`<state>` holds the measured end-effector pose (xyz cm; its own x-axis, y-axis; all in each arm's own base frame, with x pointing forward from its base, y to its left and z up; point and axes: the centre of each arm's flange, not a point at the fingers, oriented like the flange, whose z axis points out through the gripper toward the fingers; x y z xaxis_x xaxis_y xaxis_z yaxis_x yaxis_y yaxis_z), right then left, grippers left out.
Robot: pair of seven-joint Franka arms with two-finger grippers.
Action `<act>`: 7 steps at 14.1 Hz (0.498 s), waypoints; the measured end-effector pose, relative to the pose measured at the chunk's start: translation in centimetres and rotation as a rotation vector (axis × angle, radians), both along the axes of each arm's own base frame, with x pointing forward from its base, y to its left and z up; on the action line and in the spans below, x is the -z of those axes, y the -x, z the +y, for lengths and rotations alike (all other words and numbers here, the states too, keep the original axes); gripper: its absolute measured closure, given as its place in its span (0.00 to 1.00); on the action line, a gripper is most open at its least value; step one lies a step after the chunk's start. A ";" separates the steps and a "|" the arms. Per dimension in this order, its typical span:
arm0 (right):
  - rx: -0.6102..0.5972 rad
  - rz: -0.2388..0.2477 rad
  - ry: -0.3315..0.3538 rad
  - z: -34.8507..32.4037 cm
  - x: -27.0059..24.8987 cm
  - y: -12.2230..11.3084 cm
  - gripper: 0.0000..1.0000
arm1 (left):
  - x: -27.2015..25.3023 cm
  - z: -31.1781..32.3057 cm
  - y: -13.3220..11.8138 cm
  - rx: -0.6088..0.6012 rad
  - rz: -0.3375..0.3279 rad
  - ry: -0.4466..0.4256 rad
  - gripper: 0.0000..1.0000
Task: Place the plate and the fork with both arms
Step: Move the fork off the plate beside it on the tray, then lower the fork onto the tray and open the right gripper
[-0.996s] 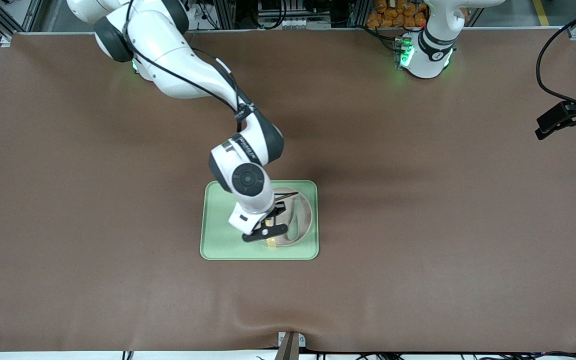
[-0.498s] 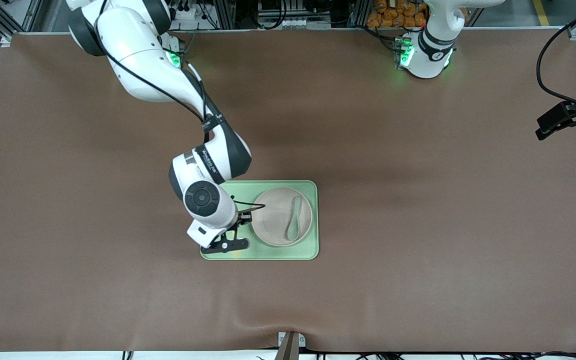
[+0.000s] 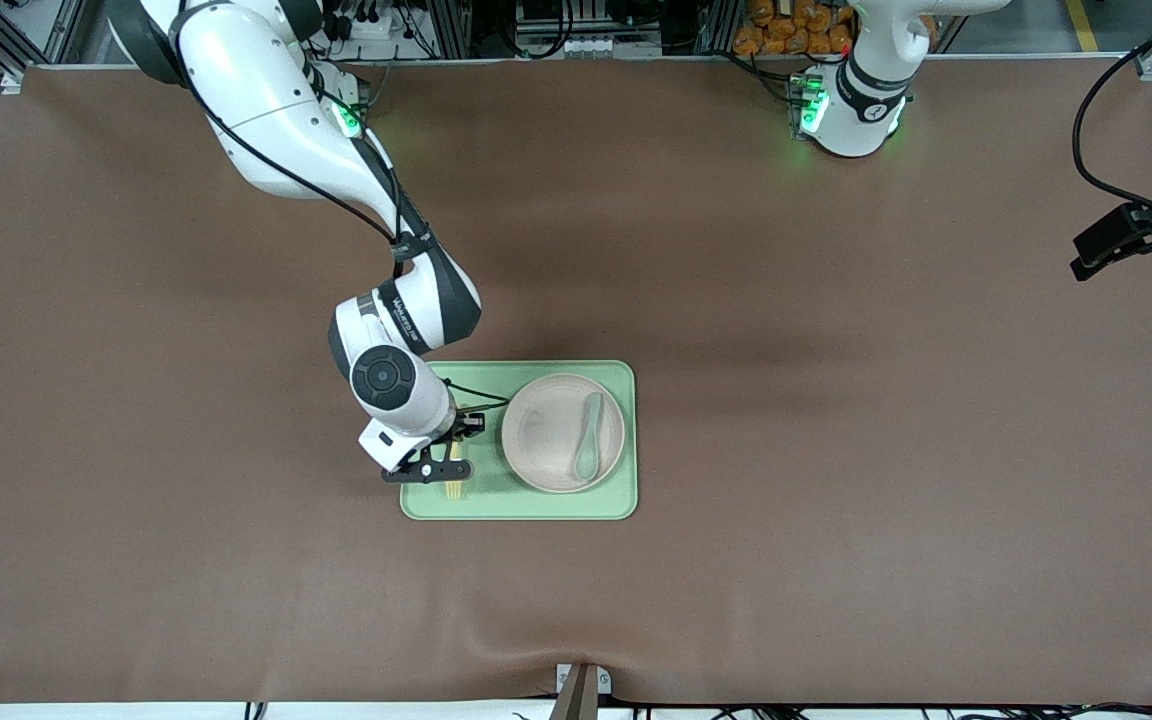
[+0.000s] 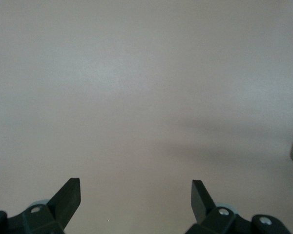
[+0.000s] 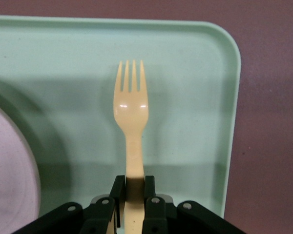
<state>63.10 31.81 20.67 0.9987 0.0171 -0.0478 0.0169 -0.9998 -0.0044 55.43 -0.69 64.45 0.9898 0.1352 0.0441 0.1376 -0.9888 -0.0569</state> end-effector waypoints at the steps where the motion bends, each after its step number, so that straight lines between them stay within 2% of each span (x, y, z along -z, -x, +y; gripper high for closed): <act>1: 0.016 0.003 0.001 0.1 0.1 0.2 0.80 | 0.0 0.0 0.0 0.000 0.001 0.000 0.00; 4: 0.033 0.021 0.007 0.2 1.0 1.0 0.77 | 0.0 0.0 0.0 0.000 0.001 0.000 0.00; 5: 0.037 0.022 0.004 0.2 1.1 1.1 0.70 | 0.0 0.0 0.0 0.000 0.001 0.000 0.00; 6: 0.040 0.022 0.002 0.2 1.2 1.1 0.70 | 0.0 0.0 0.0 0.000 0.001 0.000 0.00; 7: 0.045 0.022 -0.002 0.2 1.2 1.1 0.64 | 0.0 0.0 0.0 0.000 0.001 0.000 0.00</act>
